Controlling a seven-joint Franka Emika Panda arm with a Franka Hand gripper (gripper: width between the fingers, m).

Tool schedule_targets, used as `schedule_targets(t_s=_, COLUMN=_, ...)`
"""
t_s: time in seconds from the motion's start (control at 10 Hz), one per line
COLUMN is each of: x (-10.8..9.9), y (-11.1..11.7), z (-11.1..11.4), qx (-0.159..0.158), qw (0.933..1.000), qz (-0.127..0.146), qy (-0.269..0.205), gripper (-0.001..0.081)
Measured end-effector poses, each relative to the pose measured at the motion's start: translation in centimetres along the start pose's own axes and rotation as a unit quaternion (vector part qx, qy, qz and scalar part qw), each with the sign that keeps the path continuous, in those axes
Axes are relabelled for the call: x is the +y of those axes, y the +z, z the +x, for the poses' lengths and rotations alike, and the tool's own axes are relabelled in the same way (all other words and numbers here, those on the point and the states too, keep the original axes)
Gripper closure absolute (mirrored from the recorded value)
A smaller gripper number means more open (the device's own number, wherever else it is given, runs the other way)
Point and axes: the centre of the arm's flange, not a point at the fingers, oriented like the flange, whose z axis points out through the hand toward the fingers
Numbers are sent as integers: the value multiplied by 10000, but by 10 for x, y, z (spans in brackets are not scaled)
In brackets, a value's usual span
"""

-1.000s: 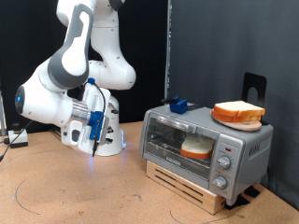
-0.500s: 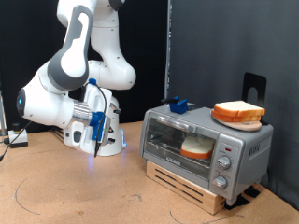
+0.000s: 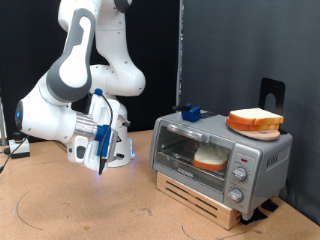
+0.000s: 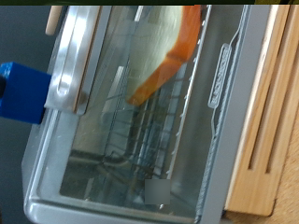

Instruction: Make a piece of toast with the oven

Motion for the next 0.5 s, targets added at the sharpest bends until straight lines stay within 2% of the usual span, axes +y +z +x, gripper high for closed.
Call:
schedule_targets(t_s=0.3, x=-14, y=-19, z=31, qx=344, qw=9992, qz=-87, qy=-208, gripper=-1)
schedule_targets(t_s=0.5, x=-18, y=-29, z=53, qx=463, qw=9986, qz=-145, qy=-188, gripper=-1)
